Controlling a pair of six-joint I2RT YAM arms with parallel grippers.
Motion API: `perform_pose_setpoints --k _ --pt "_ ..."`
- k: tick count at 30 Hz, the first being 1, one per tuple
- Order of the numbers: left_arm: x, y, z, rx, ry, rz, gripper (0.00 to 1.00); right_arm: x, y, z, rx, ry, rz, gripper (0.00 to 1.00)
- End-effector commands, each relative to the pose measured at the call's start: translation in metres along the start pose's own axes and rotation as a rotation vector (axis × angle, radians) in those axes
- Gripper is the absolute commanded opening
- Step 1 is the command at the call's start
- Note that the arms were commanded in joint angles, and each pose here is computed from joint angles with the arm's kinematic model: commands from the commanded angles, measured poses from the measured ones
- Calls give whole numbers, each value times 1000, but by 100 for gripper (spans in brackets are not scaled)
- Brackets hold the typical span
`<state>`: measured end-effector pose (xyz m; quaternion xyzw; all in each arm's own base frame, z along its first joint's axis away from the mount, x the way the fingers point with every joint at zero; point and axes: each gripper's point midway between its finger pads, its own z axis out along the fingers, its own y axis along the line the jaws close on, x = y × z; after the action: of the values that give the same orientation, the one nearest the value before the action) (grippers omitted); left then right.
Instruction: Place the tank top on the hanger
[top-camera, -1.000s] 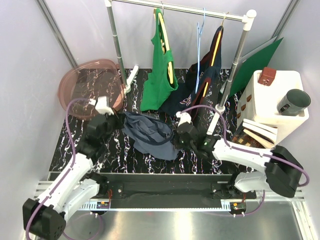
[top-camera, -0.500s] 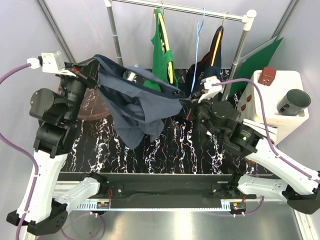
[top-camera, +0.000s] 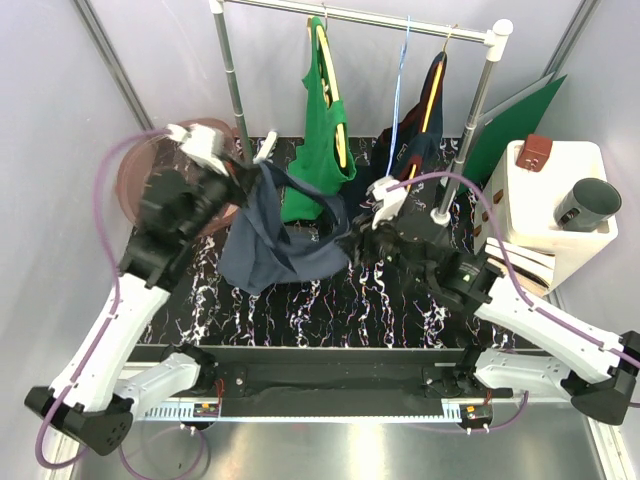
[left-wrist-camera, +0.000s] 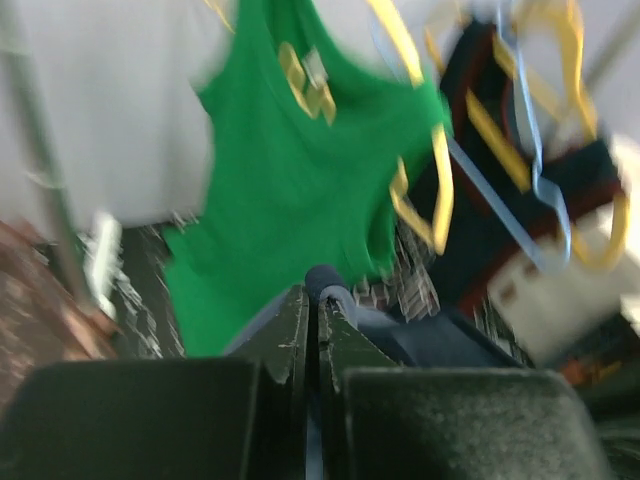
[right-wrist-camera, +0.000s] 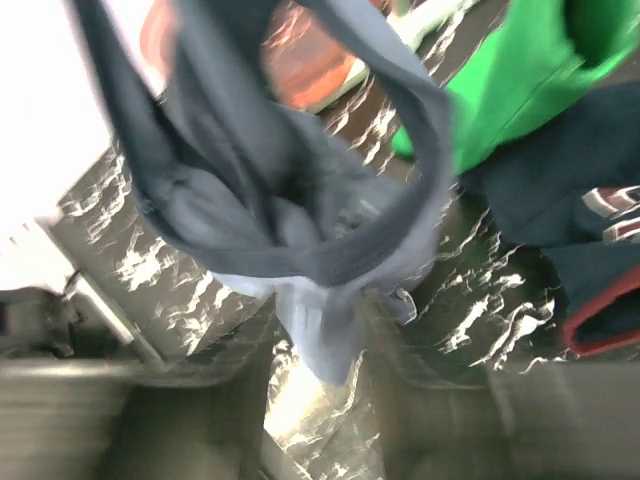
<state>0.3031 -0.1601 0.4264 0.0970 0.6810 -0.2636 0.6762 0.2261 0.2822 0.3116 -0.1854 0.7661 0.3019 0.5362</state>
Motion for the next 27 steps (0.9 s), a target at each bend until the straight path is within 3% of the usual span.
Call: perform_pose_setpoints --k 1,4,8,15,22,27 --pt "72 -21 5 159 140 91 0 48 9 8 -74 123 24 66" --pt "117 -20 -6 205 226 117 0 68 -5 7 -33 139 23 77" --pt "156 -28 -27 290 281 112 0 91 -10 10 -42 159 -13 84" --pt "168 -35 -31 333 302 106 0 129 -15 49 -55 202 -103 86" --pt "169 -35 -31 327 311 96 0 128 -15 96 -54 120 -214 85" --pt "164 -37 -35 328 294 93 0 142 -30 128 13 159 -331 86"
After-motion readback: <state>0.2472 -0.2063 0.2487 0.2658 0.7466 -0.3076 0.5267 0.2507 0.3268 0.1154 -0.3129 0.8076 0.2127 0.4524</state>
